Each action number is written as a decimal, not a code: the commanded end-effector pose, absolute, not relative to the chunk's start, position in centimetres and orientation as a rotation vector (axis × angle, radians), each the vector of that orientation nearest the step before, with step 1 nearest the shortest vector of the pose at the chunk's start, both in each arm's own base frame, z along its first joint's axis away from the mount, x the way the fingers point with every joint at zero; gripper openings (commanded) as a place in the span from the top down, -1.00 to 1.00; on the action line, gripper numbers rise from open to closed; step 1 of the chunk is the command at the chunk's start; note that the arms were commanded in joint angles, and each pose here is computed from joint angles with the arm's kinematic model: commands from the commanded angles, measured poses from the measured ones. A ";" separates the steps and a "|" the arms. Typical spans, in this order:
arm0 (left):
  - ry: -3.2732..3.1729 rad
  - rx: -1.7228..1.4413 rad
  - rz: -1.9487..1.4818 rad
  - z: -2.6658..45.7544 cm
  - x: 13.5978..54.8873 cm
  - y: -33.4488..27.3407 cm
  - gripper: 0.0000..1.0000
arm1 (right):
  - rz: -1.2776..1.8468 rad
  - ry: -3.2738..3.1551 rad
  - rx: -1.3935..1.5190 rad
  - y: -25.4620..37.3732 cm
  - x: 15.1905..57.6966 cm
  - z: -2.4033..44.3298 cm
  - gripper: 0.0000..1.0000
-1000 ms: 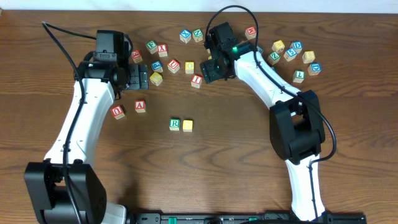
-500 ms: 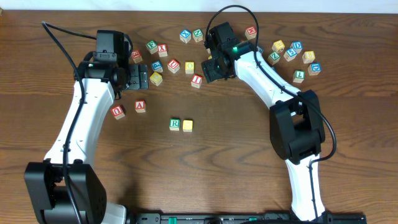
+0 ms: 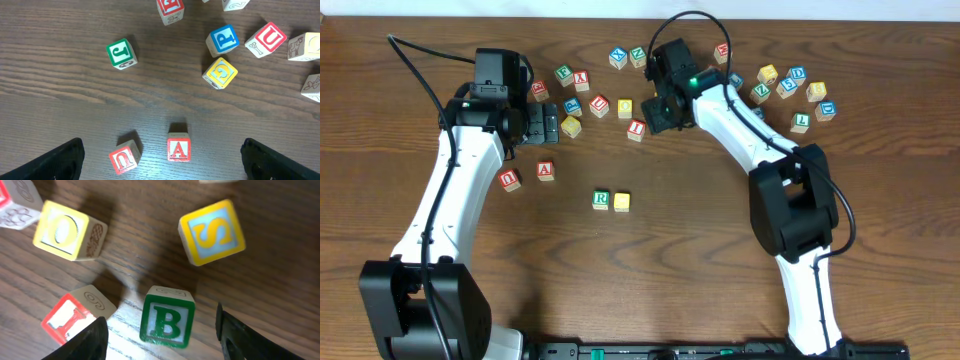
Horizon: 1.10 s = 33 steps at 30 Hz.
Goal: Spell out ROBOT
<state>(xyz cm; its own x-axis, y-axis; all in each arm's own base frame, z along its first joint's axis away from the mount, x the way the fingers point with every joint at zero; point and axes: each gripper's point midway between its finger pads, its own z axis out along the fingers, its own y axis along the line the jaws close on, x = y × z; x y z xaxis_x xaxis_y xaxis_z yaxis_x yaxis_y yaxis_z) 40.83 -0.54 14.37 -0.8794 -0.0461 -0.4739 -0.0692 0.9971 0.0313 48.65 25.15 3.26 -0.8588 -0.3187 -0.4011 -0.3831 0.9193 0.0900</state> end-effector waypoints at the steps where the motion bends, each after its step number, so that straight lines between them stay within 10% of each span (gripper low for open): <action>1: 2.652 -0.077 0.066 14.3 40.8 -0.4 -0.97 | 0.241 2.717 -0.538 26.1 48.0 1.7 -0.24; 33: 2.652 -0.077 0.066 14.3 40.8 -0.4 -0.96 | 0.240 2.723 -0.465 24.6 49.0 1.8 0.18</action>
